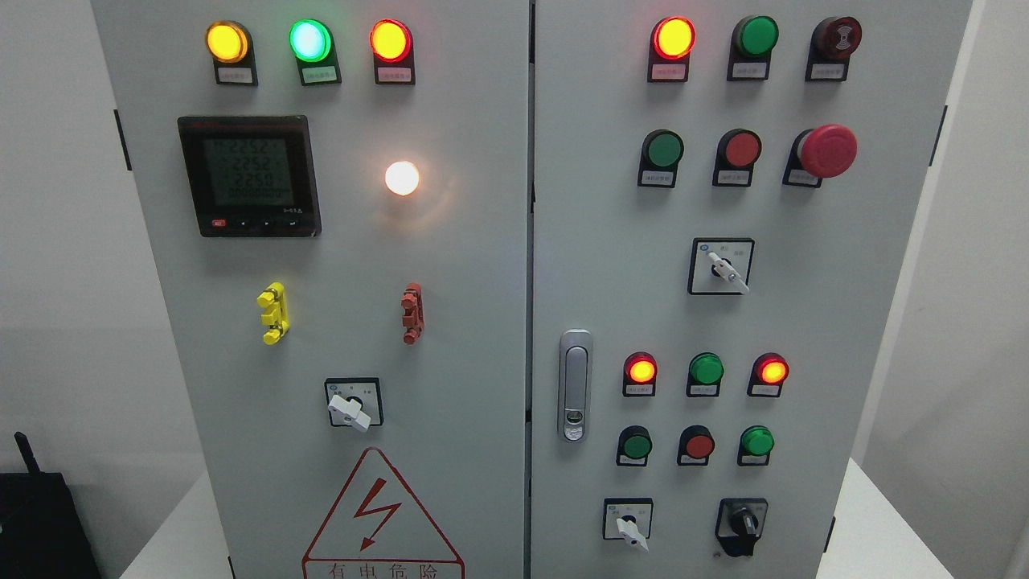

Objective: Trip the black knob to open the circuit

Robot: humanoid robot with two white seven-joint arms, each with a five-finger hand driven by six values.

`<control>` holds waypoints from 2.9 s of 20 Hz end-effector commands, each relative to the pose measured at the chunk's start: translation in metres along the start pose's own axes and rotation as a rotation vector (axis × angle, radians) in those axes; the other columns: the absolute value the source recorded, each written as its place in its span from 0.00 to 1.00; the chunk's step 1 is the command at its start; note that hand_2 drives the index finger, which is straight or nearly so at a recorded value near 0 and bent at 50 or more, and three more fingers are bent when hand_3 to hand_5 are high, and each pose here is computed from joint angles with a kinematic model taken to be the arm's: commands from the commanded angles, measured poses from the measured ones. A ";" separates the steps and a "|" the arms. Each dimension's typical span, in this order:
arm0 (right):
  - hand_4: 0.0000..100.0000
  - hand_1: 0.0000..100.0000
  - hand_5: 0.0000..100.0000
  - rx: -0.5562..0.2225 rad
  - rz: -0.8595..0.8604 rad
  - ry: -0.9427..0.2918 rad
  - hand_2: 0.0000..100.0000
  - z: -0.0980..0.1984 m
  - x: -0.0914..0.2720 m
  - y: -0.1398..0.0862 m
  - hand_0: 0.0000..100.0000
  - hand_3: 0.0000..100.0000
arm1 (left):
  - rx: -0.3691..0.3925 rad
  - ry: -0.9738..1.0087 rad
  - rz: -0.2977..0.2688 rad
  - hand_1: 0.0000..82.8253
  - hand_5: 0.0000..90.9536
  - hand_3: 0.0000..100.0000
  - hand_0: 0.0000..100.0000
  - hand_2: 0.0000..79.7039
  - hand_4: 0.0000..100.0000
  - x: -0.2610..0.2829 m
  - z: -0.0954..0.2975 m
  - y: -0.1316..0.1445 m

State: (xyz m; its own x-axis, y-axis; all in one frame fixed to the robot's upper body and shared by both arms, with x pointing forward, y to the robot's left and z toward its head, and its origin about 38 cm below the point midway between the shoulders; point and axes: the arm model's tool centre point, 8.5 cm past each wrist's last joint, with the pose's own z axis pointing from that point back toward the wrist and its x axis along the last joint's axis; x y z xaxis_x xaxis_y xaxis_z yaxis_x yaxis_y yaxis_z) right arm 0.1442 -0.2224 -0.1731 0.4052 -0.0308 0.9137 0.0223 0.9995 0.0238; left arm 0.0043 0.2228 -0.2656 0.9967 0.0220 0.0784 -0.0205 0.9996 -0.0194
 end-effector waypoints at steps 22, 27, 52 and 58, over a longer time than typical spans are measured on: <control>0.75 0.29 0.76 -0.036 0.000 -0.290 0.00 -0.018 0.075 0.008 0.14 0.88 | 0.000 -0.005 0.003 0.47 0.00 0.00 0.12 0.00 0.00 0.002 0.000 0.000; 0.76 0.29 0.77 -0.039 -0.003 -0.333 0.00 -0.022 0.090 0.007 0.14 0.89 | -0.001 -0.005 0.003 0.47 0.00 0.00 0.12 0.00 0.00 0.002 0.000 -0.001; 0.79 0.28 0.80 -0.063 -0.065 -0.482 0.00 -0.041 0.183 0.000 0.14 0.92 | -0.001 -0.005 0.003 0.47 0.00 0.00 0.12 0.00 0.00 0.002 0.000 -0.001; 0.80 0.28 0.80 -0.066 -0.084 -0.516 0.00 -0.044 0.209 -0.003 0.15 0.93 | -0.001 -0.006 0.003 0.47 0.00 0.00 0.12 0.00 0.00 0.003 0.000 -0.001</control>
State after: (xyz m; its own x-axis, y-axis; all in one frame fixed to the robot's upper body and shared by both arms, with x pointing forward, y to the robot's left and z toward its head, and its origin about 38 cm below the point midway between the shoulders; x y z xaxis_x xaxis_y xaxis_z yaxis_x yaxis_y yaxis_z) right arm 0.2615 -0.2298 -0.0149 -0.0549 -0.0845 0.9949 0.0974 0.9912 0.0896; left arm 0.0044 0.2228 -0.2656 0.9967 0.0220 0.0785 -0.0205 0.9996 -0.0195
